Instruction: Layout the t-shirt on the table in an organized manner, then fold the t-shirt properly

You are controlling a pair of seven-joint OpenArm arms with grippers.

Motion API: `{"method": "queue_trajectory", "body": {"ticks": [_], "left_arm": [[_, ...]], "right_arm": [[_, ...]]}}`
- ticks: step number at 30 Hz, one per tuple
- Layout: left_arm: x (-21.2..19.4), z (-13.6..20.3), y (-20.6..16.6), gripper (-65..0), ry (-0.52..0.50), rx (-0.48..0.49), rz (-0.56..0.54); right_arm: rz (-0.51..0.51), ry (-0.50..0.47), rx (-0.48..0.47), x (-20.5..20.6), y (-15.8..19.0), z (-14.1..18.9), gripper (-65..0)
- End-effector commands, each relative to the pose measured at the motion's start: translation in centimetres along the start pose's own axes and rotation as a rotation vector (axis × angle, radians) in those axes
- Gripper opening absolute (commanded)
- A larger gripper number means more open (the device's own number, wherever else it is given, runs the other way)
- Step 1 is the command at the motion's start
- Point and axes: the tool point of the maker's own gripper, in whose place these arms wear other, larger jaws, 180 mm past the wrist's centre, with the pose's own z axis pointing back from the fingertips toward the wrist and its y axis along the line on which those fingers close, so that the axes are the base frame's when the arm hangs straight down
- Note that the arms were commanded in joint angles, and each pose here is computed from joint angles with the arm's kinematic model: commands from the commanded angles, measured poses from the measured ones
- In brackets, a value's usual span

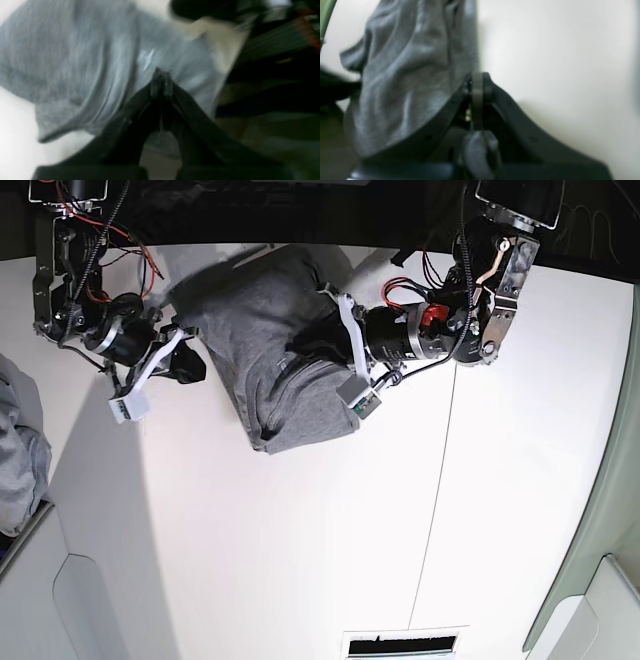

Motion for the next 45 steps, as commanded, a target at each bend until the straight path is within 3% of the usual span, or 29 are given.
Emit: {"method": "queue_trajectory", "body": {"ticks": [1,7,16,22,28,34,45], "left_arm": [[2.4,0.2,0.7,-63.7,-0.064,-0.003,-0.017],[4.9,-0.2,4.9,-63.7,-0.049,0.060,-0.031],[8.1,0.2,8.6,-63.7,-0.033,0.128,-0.066],[9.4,2.6,9.4,-63.7,-0.056,0.126,-0.066],[11.1,4.4,7.5,-63.7,-0.089,0.055,-0.076],[9.0,2.9,6.8,-63.7,-0.142,0.069,-0.058],[5.6,-4.4,5.9,-63.7,-0.169,0.077,0.047]], "right_arm": [[0.015,-0.024,0.022,0.8,0.5,-0.1,-65.0],[0.036,0.040,0.113,-1.1,4.1,-2.3,-65.0],[-0.006,0.008,0.213,-0.8,9.3,-4.6,-65.0],[0.020,0.030,0.158,-1.1,7.8,-4.5,-65.0],[-0.067,-0.029,0.099,0.1,4.6,-3.0,-65.0],[-0.150,-0.067,0.069,0.8,1.7,-0.9,-65.0],[-0.151,-0.057,0.035,0.6,0.1,0.2,-65.0]]}}
